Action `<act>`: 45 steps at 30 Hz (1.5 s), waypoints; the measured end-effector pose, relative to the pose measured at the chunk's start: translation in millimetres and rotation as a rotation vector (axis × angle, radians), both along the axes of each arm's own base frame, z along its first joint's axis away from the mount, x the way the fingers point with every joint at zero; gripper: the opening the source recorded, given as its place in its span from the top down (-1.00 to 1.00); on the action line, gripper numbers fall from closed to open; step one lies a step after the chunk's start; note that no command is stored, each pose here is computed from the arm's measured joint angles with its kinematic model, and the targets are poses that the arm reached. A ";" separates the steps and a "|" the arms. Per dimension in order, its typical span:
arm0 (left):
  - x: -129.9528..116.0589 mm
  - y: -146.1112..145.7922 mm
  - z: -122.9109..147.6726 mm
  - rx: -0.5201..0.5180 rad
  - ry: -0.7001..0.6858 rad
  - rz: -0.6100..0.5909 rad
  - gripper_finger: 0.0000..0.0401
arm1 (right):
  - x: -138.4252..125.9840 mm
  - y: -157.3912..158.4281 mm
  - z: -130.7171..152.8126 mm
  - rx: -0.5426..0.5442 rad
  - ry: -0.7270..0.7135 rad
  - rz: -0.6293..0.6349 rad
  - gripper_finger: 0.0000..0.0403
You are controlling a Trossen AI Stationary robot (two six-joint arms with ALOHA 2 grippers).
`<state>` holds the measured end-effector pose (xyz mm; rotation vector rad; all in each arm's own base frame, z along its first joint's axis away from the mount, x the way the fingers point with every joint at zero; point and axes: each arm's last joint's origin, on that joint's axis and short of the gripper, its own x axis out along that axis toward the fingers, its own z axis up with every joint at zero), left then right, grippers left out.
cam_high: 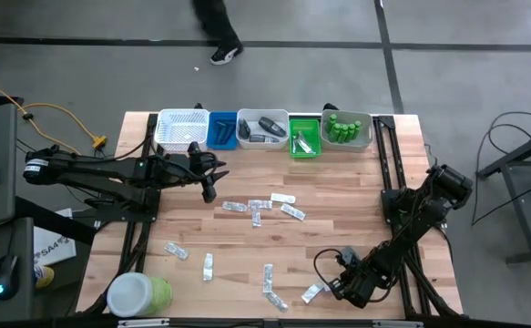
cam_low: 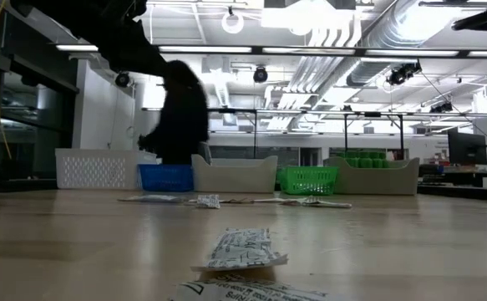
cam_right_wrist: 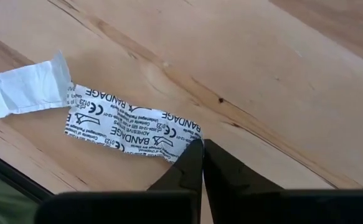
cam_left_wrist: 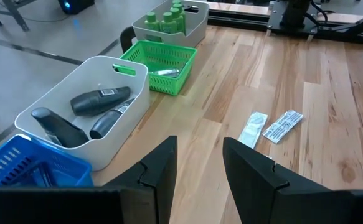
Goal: Pick & Place Travel size toiletries
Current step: Put the bandage pack into the left white bin
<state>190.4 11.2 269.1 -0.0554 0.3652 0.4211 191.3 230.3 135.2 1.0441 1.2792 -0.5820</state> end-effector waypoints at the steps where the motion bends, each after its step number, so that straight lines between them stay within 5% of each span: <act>1: -0.1 0.0 -0.1 0.000 0.002 0.000 0.36 | 0.3 0.1 0.0 -0.001 -0.006 -0.002 0.98; 11: -0.3 0.0 -0.6 -0.007 0.005 0.003 0.36 | -5.4 -9.9 24.5 -0.034 -0.071 0.018 0.98; 24: 4.5 -0.7 -6.5 -0.041 0.034 -0.012 0.36 | -11.1 -47.6 64.0 -0.328 -0.263 0.123 0.98; 31: 17.8 -1.2 -19.6 -0.090 0.078 -0.008 0.36 | 13.2 -70.3 69.4 -0.599 -0.387 0.218 0.98; 45: 59.5 -10.9 -31.8 -0.138 -0.027 -0.362 0.35 | 86.2 -124.0 84.1 -0.963 -0.541 0.483 0.98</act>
